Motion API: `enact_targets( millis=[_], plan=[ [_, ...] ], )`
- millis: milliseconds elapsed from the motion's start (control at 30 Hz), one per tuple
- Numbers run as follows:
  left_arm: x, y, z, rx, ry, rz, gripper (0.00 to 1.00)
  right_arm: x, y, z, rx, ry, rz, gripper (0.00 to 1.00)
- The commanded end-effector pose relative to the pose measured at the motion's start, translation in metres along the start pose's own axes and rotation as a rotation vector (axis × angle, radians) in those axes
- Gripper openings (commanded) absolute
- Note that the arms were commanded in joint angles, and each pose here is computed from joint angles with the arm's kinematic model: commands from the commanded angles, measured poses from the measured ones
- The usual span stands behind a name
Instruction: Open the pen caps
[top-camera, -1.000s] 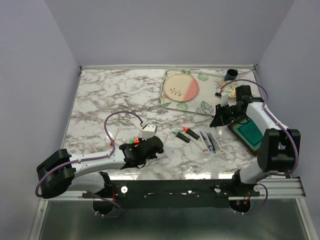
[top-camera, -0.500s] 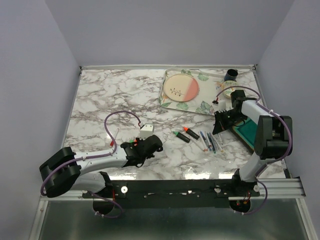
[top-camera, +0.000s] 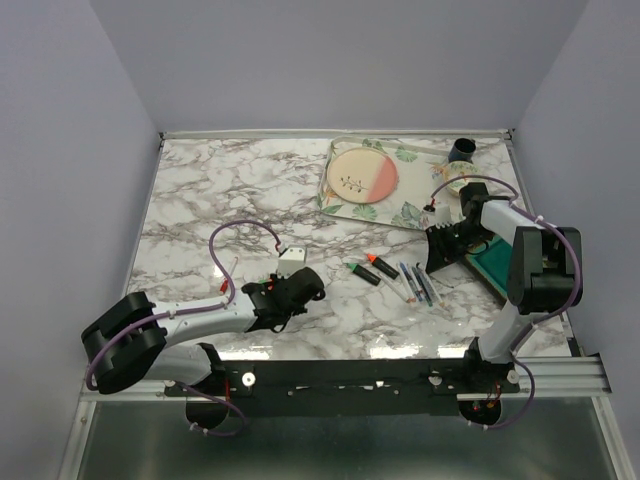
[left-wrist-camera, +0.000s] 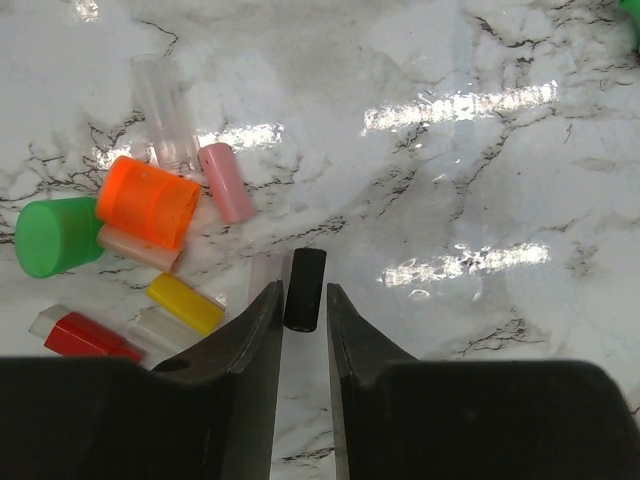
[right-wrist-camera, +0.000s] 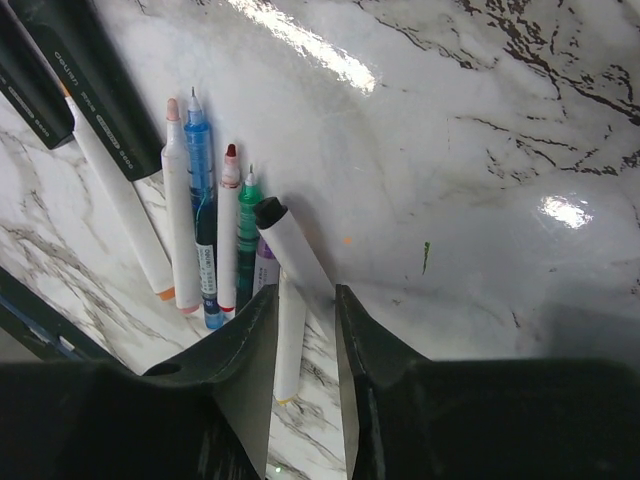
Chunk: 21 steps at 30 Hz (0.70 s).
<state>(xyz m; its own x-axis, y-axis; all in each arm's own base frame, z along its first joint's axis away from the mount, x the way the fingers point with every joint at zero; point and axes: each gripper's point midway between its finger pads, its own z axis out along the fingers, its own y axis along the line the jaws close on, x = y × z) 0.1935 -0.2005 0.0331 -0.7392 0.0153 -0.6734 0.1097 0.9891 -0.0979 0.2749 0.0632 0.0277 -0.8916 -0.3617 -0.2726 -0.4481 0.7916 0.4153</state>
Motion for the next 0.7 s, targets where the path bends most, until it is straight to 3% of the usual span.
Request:
enact_targets(
  millis=[0,333,567,667],
  plan=[
    [-0.017,-0.003,-0.002,0.006,-0.047,-0.022,0.32,0.006,-0.001,0.0,0.008,0.027,0.001,0.36],
    [-0.048,-0.006,-0.018,0.09,-0.098,-0.098,0.5,-0.007,0.002,-0.016,0.044,-0.044,-0.042,0.41],
    [-0.071,0.033,-0.016,0.111,-0.153,-0.283,0.61,-0.019,0.012,-0.032,0.048,-0.113,-0.098,0.46],
    [-0.082,0.066,-0.015,0.046,-0.192,-0.37,0.64,-0.024,0.02,-0.041,0.036,-0.152,-0.136,0.46]
  ],
)
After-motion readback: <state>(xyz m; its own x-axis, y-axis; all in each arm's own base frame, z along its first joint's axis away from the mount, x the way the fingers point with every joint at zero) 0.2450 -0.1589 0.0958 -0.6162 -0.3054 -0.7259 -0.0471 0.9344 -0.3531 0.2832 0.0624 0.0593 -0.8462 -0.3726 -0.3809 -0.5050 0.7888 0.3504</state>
